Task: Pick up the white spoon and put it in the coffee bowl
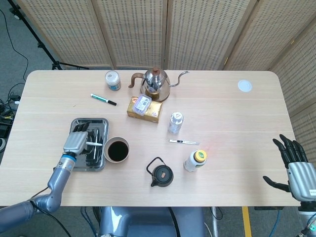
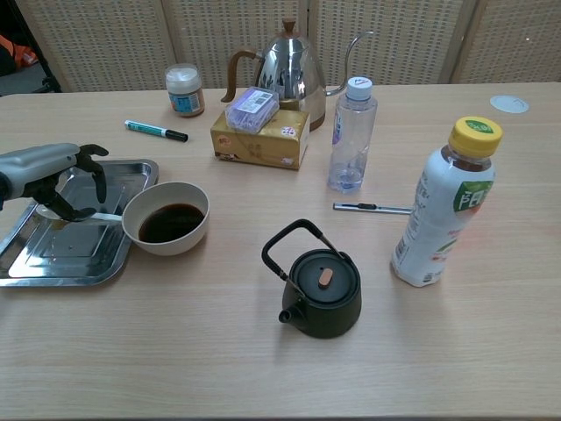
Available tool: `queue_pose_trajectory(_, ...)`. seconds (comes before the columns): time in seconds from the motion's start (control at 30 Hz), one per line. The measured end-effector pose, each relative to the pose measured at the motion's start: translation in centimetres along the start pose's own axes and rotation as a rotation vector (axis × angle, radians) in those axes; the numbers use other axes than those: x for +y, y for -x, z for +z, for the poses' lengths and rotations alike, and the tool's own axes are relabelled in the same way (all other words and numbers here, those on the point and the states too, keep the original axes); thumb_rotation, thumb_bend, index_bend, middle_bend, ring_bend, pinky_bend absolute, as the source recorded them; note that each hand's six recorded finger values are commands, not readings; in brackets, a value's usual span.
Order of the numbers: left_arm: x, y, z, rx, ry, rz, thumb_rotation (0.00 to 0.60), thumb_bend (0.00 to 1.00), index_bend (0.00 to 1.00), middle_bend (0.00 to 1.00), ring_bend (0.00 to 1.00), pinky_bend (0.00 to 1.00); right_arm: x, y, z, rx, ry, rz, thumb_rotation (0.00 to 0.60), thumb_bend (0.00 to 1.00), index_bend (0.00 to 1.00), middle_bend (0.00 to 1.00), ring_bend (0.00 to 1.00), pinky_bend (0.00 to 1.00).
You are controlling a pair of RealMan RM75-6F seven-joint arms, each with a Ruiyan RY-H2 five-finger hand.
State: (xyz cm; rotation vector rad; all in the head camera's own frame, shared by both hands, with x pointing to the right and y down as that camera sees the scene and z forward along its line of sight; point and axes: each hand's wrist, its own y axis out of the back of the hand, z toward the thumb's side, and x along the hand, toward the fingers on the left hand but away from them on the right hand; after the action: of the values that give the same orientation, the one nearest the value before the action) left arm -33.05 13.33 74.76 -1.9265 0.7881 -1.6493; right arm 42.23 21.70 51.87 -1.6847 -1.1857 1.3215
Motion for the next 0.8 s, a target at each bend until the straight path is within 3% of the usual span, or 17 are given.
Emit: queue_pose_trajectory(0.8,-2.1,-1.6,1.8,0.007,-0.052,-0.001,0.6,0.38,0.52,0.0,0.0,0.0,0.3,0.2,-0.3,-0.006,0.018,0.0,0.6,0.0,0.03,0.0,0.0,0.0)
